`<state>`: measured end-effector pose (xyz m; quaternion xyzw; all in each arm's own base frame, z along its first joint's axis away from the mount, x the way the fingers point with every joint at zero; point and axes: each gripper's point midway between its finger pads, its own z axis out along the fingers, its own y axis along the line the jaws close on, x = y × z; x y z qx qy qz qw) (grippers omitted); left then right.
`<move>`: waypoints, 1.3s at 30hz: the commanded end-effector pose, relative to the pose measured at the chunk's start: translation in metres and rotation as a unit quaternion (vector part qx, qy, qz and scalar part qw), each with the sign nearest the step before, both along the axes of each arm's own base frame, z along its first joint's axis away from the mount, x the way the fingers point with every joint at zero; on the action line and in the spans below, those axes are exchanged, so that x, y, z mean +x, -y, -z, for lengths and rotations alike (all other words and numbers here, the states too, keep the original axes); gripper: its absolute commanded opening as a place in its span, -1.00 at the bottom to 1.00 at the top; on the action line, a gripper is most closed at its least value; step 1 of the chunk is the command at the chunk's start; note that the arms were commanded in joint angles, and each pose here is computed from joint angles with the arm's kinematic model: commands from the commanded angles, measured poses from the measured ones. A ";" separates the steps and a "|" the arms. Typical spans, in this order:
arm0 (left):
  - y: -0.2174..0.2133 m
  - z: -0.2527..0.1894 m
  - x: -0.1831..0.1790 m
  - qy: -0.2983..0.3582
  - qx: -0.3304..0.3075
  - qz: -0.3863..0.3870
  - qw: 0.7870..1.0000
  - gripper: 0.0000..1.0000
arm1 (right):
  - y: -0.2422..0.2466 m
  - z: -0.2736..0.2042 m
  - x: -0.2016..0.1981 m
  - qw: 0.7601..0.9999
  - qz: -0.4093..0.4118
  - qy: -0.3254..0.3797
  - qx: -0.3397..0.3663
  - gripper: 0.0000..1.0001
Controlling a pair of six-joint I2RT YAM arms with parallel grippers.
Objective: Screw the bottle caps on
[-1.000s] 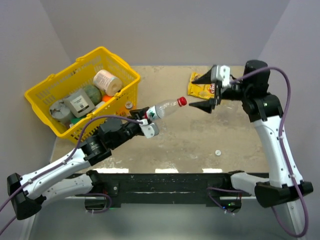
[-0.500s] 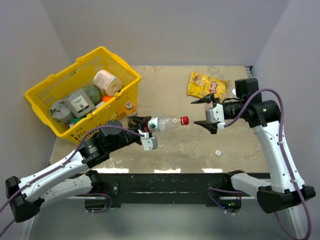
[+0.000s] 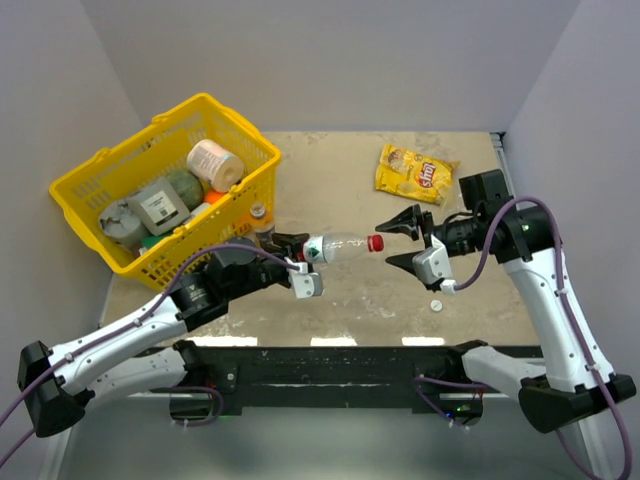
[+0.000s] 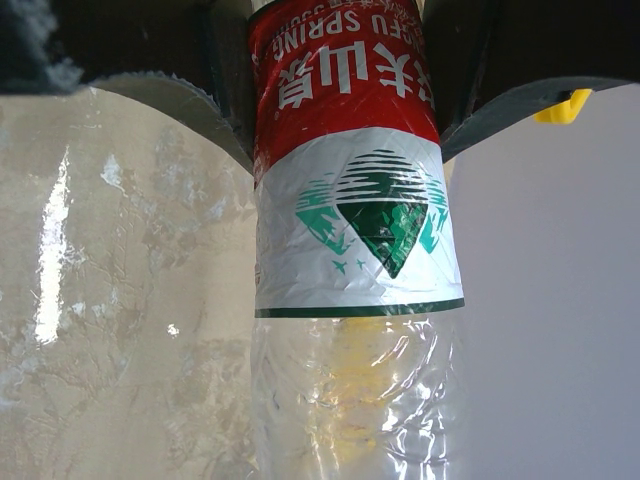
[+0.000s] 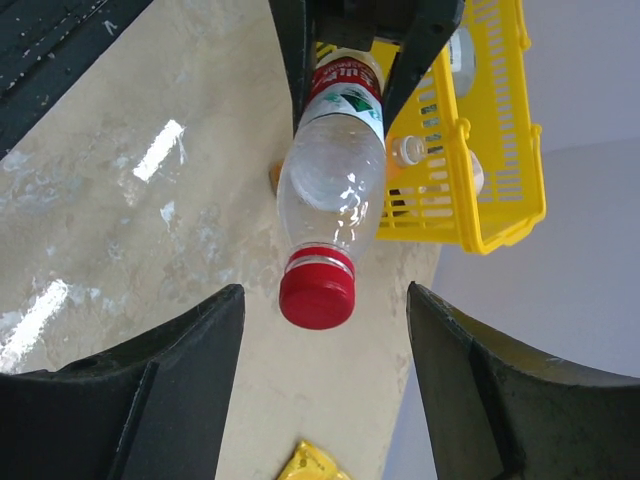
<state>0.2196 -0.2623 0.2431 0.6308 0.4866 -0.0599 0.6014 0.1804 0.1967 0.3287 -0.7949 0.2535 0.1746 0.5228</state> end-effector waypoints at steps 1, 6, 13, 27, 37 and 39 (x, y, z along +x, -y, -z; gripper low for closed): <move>0.007 -0.045 0.006 0.034 -0.055 -0.003 0.998 -1.00 | -0.005 -0.001 -0.004 1.000 -0.015 0.014 0.012 0.34; 0.007 -0.049 0.007 0.039 -0.059 -0.006 0.997 -1.00 | -0.011 -0.011 0.010 0.999 0.013 0.014 0.039 0.28; 0.006 -0.050 0.008 0.040 -0.062 -0.010 0.997 -1.00 | -0.015 -0.016 0.011 0.999 0.014 0.020 0.045 0.09; 0.003 -0.061 0.018 0.053 -0.097 -0.042 0.993 -1.00 | -0.020 -0.022 0.024 0.995 0.057 -0.058 0.050 -0.61; -0.006 -0.073 0.033 0.104 -0.110 -0.084 0.985 -1.00 | -0.045 -0.044 0.053 0.938 0.116 -0.316 0.087 -0.96; -0.010 -0.077 0.038 0.125 -0.111 -0.096 0.981 -1.00 | -0.050 -0.043 0.060 0.905 0.127 -0.397 0.081 -0.97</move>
